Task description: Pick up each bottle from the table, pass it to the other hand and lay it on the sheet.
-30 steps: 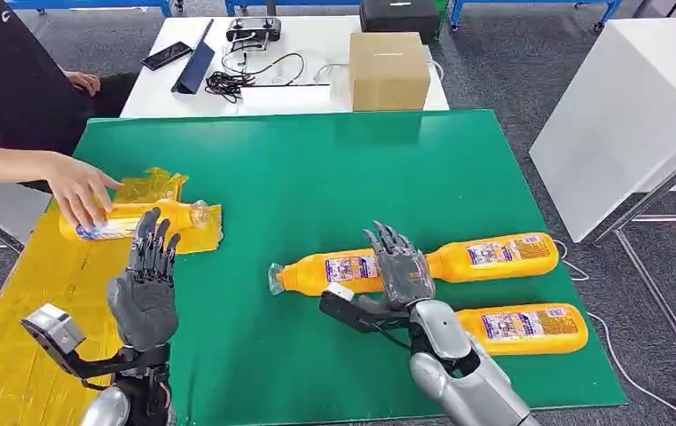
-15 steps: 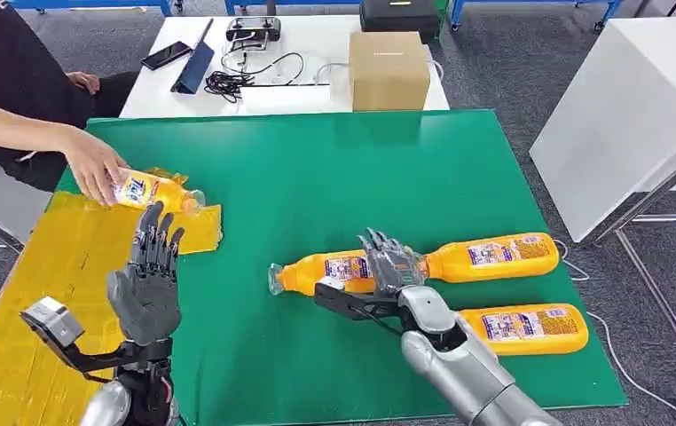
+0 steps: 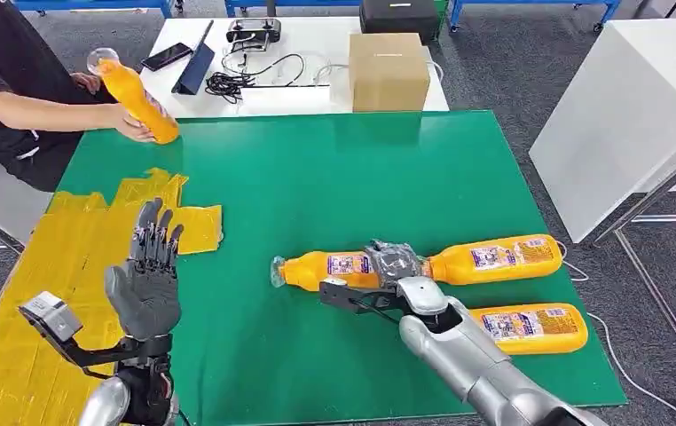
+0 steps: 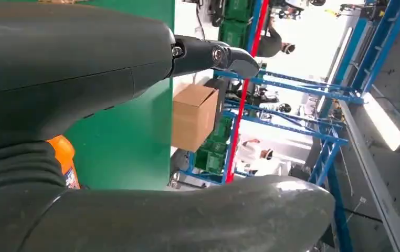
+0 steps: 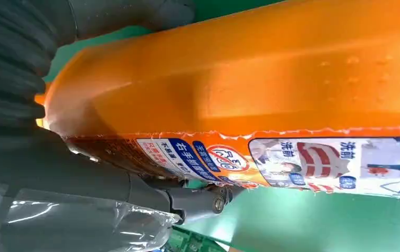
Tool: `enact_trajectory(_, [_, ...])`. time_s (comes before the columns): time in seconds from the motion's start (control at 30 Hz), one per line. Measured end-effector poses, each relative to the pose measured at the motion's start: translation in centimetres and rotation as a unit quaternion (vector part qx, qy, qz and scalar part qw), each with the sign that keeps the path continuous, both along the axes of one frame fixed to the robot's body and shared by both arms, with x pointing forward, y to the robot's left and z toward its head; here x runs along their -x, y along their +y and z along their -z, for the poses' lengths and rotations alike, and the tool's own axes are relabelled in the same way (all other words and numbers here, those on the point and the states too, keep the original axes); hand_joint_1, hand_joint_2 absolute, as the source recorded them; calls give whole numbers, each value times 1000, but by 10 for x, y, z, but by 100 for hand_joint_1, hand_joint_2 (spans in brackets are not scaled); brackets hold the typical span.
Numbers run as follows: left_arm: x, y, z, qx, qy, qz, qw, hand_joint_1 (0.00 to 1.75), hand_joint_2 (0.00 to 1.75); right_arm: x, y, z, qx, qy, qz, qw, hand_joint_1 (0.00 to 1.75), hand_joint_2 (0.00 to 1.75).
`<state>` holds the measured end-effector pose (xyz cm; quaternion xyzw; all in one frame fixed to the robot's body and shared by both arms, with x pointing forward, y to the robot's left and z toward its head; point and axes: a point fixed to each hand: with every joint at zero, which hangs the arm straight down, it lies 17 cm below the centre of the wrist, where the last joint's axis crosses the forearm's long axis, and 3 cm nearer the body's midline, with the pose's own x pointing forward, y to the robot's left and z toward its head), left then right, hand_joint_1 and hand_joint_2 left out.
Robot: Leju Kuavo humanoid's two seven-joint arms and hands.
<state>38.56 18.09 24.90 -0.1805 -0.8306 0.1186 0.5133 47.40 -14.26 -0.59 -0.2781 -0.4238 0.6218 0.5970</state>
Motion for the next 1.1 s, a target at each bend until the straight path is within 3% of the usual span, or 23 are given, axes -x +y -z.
enact_trajectory(0.27, [0, 1, 0, 4, 2, -1, 1000, 0, 0, -6, 7, -7, -33, -19, 15, 999, 175, 175])
enact_trajectory(0.43, [-2, 2, 4, 9, 9, -2, 1000, 0, 0, -8, 24, -32, -124, -93, 33, 987, 175, 175])
enact_trajectory(0.67, [-3, 1, 7, 8, 14, -1, 1000, 0, 0, -1, 34, -35, -148, -97, 36, 984, 175, 175])
enact_trajectory(0.7, [-3, 1, 8, 8, 14, -1, 1000, 0, 175, -1, 34, -35, -149, -97, 37, 983, 175, 175])
enact_trajectory(0.8, [-3, 1, 10, 12, 19, 2, 1000, 0, 175, 0, 42, -48, -191, -120, 28, 974, 175, 175])
enact_trajectory(0.9, [1, -1, 20, 30, 28, 17, 999, 0, 175, 17, 61, -136, -332, -274, 2, 902, 175, 175])
enact_trajectory(0.93, [3, -2, 23, 34, 30, 21, 999, 0, 175, 23, 65, -155, -352, -296, 0, 888, 175, 175])
enact_trajectory(1.1, [6, -8, 28, 50, 36, 44, 997, 0, 175, 40, 83, -191, -409, -303, -9, 861, 175, 175])
